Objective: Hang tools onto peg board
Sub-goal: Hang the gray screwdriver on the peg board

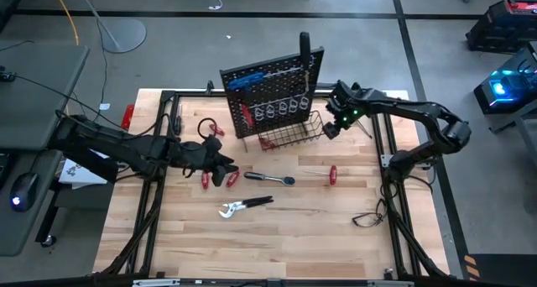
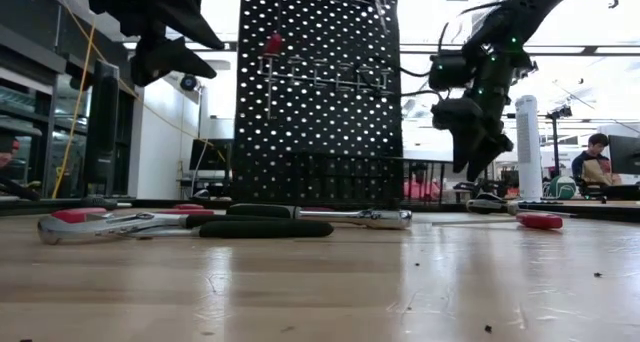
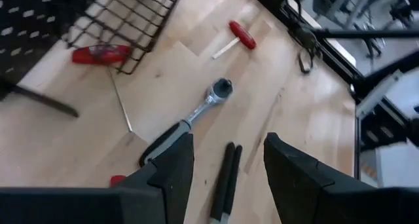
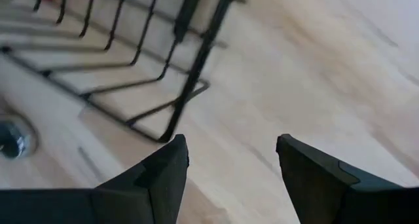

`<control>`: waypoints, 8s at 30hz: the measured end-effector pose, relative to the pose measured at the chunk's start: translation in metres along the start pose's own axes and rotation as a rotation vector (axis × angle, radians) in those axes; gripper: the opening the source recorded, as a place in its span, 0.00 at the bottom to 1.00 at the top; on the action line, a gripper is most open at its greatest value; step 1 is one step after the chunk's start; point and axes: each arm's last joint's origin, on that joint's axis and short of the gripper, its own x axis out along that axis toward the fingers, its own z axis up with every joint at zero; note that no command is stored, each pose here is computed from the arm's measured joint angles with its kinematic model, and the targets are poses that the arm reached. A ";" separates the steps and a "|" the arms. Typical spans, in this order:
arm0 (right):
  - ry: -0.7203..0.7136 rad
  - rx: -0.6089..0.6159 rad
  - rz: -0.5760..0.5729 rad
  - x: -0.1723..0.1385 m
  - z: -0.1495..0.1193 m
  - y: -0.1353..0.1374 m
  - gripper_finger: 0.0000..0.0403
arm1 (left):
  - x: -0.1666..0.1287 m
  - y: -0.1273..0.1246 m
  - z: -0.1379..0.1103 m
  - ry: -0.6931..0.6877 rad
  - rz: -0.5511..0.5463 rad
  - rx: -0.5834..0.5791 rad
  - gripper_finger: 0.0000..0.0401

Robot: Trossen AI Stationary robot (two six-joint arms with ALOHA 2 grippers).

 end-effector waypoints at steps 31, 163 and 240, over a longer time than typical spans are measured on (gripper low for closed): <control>0.124 -0.214 -0.021 -0.037 -0.033 0.048 0.56 | 0.000 0.000 -0.001 0.021 -0.018 -0.006 0.42; 0.064 0.218 -0.256 0.001 0.022 -0.032 0.25 | -0.023 -0.020 0.074 -0.523 -0.348 -0.182 0.42; -1.052 -0.501 0.815 -0.212 -0.013 0.202 0.59 | 0.036 -0.118 0.184 -0.535 -0.285 0.251 0.15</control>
